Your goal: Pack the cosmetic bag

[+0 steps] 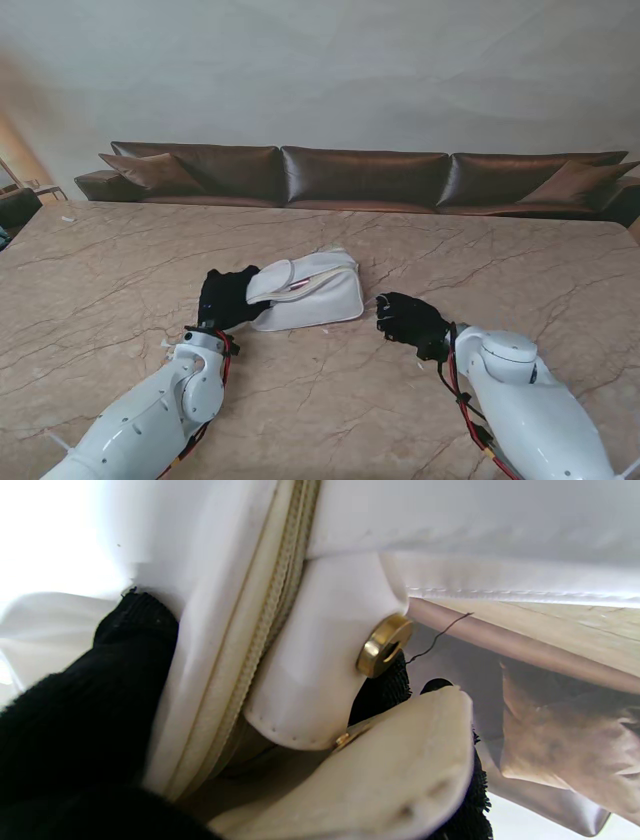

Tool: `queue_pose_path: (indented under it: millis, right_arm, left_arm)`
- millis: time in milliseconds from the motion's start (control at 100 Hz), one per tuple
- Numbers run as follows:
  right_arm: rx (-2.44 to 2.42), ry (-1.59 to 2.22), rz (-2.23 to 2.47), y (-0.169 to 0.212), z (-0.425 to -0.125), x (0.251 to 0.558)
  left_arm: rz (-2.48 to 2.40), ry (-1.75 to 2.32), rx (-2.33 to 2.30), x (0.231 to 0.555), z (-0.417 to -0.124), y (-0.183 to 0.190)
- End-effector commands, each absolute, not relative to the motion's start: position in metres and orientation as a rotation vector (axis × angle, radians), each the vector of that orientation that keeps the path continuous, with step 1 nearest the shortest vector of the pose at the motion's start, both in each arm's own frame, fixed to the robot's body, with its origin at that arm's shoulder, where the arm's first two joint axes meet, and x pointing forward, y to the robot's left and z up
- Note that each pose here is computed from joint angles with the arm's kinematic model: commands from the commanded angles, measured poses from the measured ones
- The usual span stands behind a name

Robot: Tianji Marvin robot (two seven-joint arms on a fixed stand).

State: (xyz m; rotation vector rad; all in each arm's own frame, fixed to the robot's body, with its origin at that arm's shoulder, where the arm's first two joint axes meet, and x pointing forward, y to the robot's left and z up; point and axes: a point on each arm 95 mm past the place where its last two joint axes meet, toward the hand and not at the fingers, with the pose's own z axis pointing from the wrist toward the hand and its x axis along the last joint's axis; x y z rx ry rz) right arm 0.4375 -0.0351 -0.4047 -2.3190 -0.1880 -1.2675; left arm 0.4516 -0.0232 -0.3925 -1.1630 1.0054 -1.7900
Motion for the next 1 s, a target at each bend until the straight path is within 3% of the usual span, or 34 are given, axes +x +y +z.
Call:
queue_pose_path:
  millis: [0, 430, 990]
  right_arm:
    - [-2.326, -0.159, -1.284, -0.040, -0.404, 0.436]
    - [-2.300, -0.090, -1.334, -0.042, -0.387, 0.442]
    - [-2.191, -0.287, -1.477, -0.029, -0.328, 0.449]
  left_arm:
    - [-1.725, 1.112, -1.212, 0.435, -0.423, -0.018]
    - [-1.790, 1.177, -1.151, 0.423, -0.424, -0.007]
    - [-1.708, 1.299, -1.154, 0.424, -0.413, -0.018]
